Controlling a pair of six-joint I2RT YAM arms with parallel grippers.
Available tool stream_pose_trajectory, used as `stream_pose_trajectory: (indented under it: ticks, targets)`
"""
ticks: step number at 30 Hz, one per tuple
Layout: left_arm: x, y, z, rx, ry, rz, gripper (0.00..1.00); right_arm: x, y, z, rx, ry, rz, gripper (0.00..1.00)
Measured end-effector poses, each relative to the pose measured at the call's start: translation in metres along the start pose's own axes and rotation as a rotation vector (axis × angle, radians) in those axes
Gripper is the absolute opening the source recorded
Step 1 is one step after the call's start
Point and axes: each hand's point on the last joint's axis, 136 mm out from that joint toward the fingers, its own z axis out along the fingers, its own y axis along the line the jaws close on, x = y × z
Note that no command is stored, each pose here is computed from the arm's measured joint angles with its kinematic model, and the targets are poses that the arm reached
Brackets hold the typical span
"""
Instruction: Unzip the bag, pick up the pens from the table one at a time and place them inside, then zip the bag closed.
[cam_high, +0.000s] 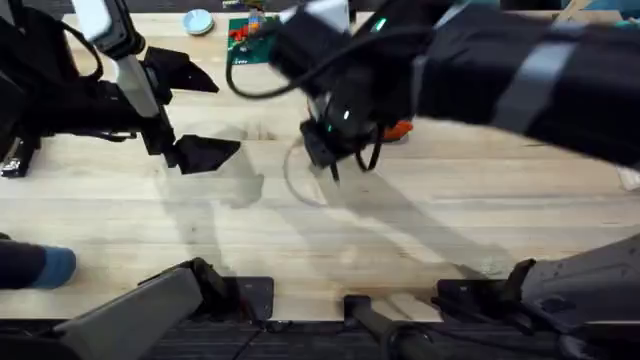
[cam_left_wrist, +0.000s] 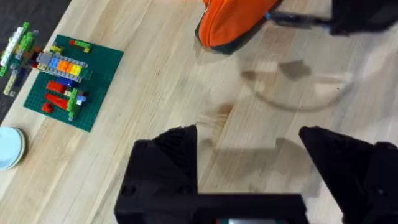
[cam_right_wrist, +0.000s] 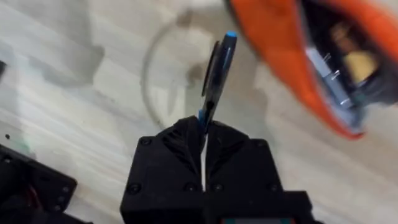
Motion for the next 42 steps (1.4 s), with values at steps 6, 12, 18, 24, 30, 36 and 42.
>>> stream_pose_trajectory:
  ticks: [6,12,18,24,30,36,42]
  targets:
    - [0.000,0.000,0.000,0.000,0.000,0.000,0.993,-0.040,-0.025,-0.030,-0.009,-0.106,-0.074,0.031]
    - [0.000,0.000,0.000,0.000,0.000,0.000,0.993,-0.067,-0.064,-0.044,0.025,-0.161,-0.142,0.031]
    - [0.000,0.000,0.000,0.000,0.000,0.000,0.993,-0.081,-0.108,-0.051,0.076,-0.180,-0.209,0.031]
    - [0.000,0.000,0.000,0.000,0.000,0.000,0.993,-0.082,-0.127,-0.051,0.112,-0.162,-0.407,0.031]
    - [0.000,0.000,0.000,0.000,0.000,0.000,0.993,-0.073,-0.129,-0.050,0.135,-0.106,-0.761,0.031]
    - [0.000,0.000,0.000,0.000,0.000,0.000,0.993,-0.072,-0.130,-0.050,0.153,-0.082,-1.042,0.031]
    - [0.000,0.000,0.000,0.000,0.000,0.000,0.993,-0.072,-0.130,-0.050,0.160,-0.074,-1.156,0.031]
